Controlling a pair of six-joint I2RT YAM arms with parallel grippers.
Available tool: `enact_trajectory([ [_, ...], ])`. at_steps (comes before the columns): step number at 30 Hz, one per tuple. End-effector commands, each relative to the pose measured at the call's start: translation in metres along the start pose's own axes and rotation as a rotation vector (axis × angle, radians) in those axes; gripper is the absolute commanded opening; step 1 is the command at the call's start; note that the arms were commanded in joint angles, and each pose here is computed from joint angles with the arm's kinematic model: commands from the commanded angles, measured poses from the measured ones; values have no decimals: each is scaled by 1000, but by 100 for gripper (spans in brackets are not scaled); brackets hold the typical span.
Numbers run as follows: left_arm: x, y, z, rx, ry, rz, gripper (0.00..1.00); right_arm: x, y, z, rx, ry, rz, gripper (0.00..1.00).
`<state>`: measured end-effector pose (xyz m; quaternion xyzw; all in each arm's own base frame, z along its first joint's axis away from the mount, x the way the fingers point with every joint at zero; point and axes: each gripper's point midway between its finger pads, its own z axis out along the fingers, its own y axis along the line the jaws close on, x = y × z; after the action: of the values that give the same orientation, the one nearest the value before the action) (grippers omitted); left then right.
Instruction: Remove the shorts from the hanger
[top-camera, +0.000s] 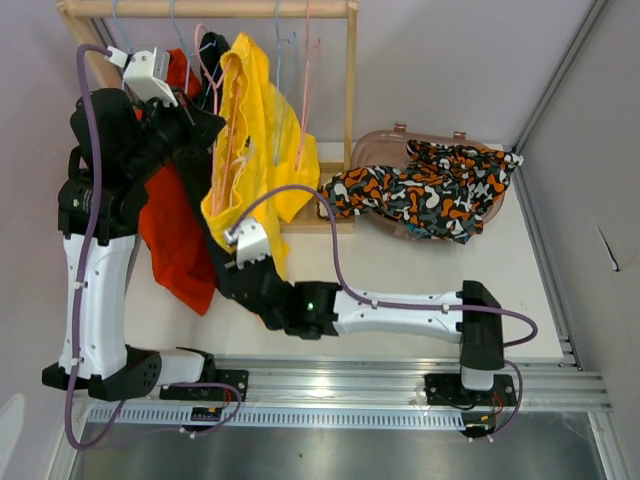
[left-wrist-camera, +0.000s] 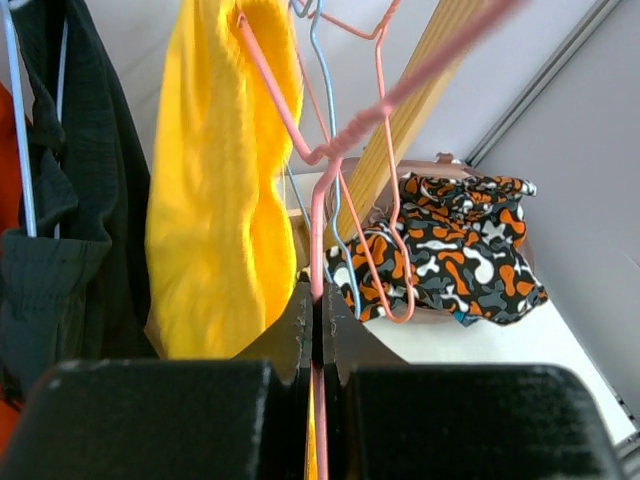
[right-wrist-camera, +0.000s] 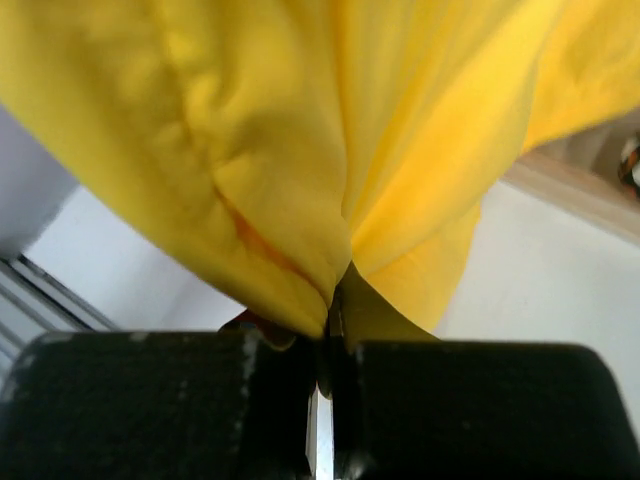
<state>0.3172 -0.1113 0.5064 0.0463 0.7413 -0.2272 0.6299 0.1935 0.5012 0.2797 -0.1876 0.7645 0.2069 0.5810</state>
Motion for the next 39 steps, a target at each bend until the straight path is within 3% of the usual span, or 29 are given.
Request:
enact_trajectory([
  [1, -73, -18, -21, 33, -234, 61, 0, 41, 6, -57, 20, 31, 20, 0],
  [3, -85, -22, -28, 33, -261, 70, 0, 85, -14, -79, 75, 80, -41, 0],
  [4, -86, -22, -25, 34, -260, 71, 0, 97, -17, -88, 98, 88, 40, 0],
  [6, -89, -21, -27, 25, -269, 74, 0, 136, -31, -109, 120, 144, 5, 0],
  [10, -80, -24, -25, 52, -238, 45, 0, 149, -45, -118, 155, 159, 87, 0],
  [15, -48, -50, -58, 174, -173, -56, 0, 79, -71, -83, 228, 40, 39, 0],
  [17, -10, -57, -60, 227, -58, -130, 0, 41, -82, -67, 218, -1, 61, 0],
  [19, 6, -68, -86, 256, -62, -137, 0, -5, -99, -42, 186, -55, 71, 0],
  [20, 35, -63, -79, 247, 2, -153, 0, -26, -100, -35, 144, -83, 98, 0],
  [22, 45, -70, -100, 289, -15, -130, 0, -72, -129, -19, 178, -136, 95, 0],
  [25, 70, -57, -105, 231, 22, -95, 0, -93, -145, -10, 183, -115, 78, 0],
  [29, 57, -34, -110, 96, -25, -30, 0, -98, -140, -45, 166, -140, 76, 0],
  [32, 38, -18, -102, -10, -48, 7, 0, -93, -166, -75, 223, -165, 97, 0],
  [38, 29, -22, -67, 5, -25, 40, 0, -154, -278, -113, 411, -288, 134, 0],
  [39, 31, -24, -63, 19, -20, 36, 0, -174, -321, -120, 494, -336, 160, 0],
])
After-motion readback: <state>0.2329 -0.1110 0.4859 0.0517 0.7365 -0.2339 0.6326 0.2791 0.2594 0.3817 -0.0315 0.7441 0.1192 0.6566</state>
